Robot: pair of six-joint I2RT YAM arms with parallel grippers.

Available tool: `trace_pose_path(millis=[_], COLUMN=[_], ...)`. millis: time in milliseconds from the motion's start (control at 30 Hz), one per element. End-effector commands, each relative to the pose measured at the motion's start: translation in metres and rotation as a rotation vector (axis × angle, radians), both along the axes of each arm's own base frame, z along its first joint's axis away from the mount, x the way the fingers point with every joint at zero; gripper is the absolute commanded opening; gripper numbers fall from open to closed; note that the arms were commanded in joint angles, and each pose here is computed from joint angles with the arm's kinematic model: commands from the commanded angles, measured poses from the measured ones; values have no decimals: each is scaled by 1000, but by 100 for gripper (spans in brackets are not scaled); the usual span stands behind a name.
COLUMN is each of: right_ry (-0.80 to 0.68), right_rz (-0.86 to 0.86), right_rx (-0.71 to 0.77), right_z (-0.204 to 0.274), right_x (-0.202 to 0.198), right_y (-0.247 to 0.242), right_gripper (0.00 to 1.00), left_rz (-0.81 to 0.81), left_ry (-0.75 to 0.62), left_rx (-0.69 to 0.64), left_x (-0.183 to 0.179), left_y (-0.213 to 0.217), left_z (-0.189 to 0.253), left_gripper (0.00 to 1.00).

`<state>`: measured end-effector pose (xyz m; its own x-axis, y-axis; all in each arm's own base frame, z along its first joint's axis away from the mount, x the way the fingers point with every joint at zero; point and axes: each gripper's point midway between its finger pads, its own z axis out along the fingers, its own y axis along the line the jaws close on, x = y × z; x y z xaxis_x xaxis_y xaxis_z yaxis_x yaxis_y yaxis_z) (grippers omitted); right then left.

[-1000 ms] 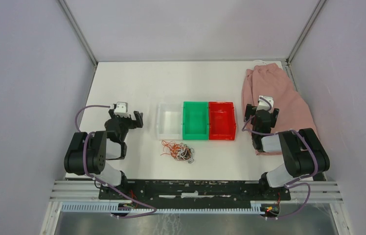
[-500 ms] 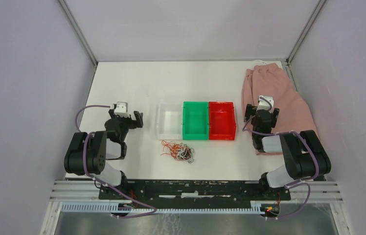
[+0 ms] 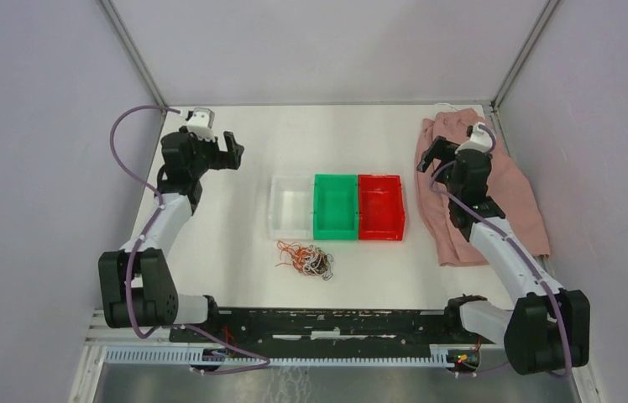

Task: Untangle the cables
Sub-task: Move the bin to the center of the board.

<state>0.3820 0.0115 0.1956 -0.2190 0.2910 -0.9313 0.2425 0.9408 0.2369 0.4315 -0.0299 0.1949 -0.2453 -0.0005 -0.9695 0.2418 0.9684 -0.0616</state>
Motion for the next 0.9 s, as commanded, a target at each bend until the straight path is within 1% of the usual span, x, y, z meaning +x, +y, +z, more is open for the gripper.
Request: trace_pose_path(millis=[0, 33, 100, 133, 300, 433, 600, 733, 767, 867], right_ry=[77, 131, 195, 213, 334, 388, 420, 426, 422, 392], right_rz=[275, 297, 358, 402, 470, 513, 503, 462, 444, 406], right_rx=[196, 164, 66, 41, 6, -13, -16, -16, -15, -11], right_z=[16, 12, 4, -2, -44, -71, -89, -97, -97, -96], right_x=[-5, -8, -16, -22, -33, -37, -29, -19, -15, -3], right_y=[69, 82, 111, 131, 178, 205, 219, 222, 221, 223], right_gripper=[100, 97, 87, 84, 68, 62, 51, 35, 33, 31], left_rz=[-149, -162, -194, -204, -269, -313, -358, -379, -384, -401], left_ry=[250, 275, 304, 317, 359, 381, 381, 375, 372, 362], left_rx=[15, 20, 32, 39, 85, 112, 135, 136, 134, 134], left_x=[-36, -41, -51, -57, -86, -107, -124, -131, -133, -136], left_y=[-19, -20, -23, -24, -27, -29, -33, -35, -36, -39], left_z=[-12, -12, -12, -13, -14, -13, -9, -6, -5, -3], left_gripper=[99, 99, 99, 99, 99, 99, 99, 99, 99, 99])
